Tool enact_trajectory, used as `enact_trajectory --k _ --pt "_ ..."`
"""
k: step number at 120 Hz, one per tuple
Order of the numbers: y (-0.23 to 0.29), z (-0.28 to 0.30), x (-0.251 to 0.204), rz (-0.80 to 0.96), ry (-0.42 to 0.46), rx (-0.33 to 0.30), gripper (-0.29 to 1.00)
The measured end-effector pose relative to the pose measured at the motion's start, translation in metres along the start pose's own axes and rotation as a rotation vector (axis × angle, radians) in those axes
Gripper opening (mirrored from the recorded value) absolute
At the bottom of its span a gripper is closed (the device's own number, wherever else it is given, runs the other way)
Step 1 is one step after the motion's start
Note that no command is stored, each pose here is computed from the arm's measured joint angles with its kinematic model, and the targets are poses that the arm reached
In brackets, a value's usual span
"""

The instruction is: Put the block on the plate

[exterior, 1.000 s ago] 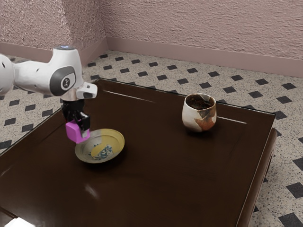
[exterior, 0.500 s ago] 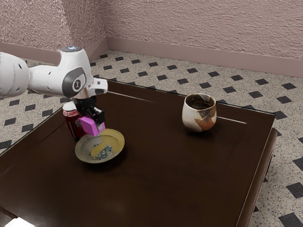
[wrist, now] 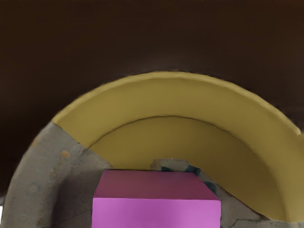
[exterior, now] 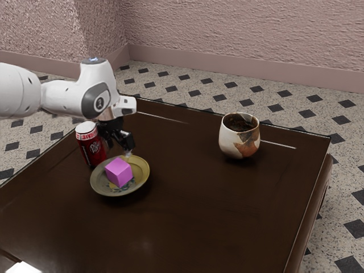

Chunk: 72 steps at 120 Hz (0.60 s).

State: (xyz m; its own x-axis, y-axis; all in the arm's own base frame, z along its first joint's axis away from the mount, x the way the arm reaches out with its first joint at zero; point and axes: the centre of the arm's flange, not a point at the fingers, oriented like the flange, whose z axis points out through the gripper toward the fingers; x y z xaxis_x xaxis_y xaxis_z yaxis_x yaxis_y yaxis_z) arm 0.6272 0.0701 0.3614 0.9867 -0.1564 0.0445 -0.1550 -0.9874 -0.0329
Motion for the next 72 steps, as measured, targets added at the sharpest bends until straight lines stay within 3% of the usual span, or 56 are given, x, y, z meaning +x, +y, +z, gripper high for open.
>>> enact_trajectory --k 20,32,50,72 --pt "0.033 -0.09 0.033 0.054 0.066 -0.009 0.68" --pt "0.096 -0.186 0.037 0.134 0.096 -0.025 0.69" --pt "0.169 -0.264 -0.016 0.204 0.016 -0.011 0.69" --pt "0.195 -0.272 -0.054 0.204 -0.085 -0.003 0.7"
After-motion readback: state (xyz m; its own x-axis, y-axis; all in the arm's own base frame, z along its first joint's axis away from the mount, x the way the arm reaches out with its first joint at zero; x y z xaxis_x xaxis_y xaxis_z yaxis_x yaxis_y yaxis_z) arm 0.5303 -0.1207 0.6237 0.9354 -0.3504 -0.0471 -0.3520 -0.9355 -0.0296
